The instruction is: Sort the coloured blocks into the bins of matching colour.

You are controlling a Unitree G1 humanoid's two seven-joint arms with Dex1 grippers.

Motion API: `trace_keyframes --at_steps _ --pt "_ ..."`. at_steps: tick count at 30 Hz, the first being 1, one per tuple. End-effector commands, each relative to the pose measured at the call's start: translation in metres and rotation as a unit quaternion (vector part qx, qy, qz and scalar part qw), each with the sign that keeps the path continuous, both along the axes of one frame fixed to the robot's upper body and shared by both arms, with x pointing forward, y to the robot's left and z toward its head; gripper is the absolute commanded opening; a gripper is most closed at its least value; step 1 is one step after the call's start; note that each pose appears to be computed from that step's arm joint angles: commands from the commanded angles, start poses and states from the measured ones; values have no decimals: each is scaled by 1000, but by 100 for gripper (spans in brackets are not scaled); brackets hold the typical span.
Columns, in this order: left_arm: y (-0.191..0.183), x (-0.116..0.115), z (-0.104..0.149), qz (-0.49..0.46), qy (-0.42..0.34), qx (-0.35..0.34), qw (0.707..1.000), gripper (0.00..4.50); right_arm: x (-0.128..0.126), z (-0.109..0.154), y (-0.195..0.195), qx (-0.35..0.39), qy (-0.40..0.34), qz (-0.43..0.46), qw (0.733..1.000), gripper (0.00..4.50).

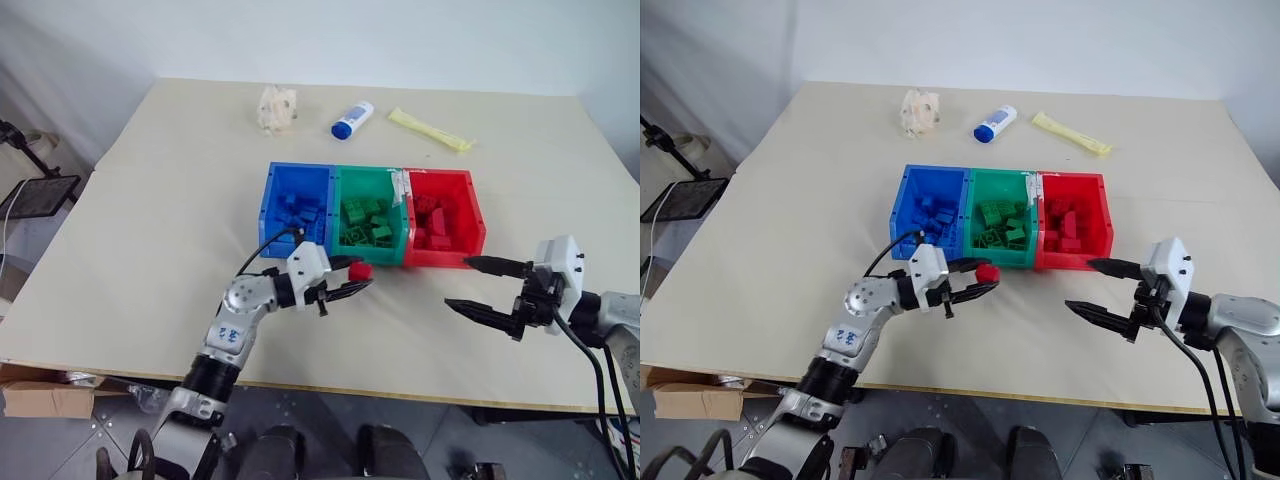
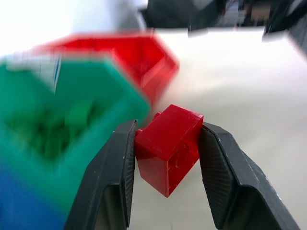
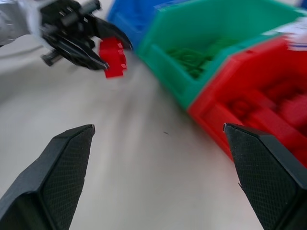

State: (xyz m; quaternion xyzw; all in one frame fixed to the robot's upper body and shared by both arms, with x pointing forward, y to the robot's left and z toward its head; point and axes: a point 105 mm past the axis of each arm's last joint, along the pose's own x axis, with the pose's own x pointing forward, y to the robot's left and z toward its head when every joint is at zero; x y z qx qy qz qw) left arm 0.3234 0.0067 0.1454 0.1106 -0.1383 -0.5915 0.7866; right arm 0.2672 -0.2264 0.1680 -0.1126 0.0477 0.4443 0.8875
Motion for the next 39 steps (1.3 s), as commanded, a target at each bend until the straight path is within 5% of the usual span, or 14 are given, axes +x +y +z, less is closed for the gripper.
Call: trace_keyframes --at_steps 1,7,10,16,25,39 --pt "-26 10 29 -15 -22 -34 999 157 -8 16 -3 13 -37 -24 999 450" --pt "-73 33 69 -16 -33 -71 997 157 -17 13 5 25 -44 -40 998 450" --pt "-88 44 86 1 -38 -95 995 257 -17 12 10 30 -47 -43 998 450" --pt "-82 47 77 -10 -49 -74 996 436 -16 13 10 27 -50 -43 997 450" --pt "-7 33 40 -53 -17 -5 998 436 -8 14 6 3 -39 -17 999 450" --pt "163 2 -14 79 117 131 981 436 2 8 2 -53 -14 39 998 450"
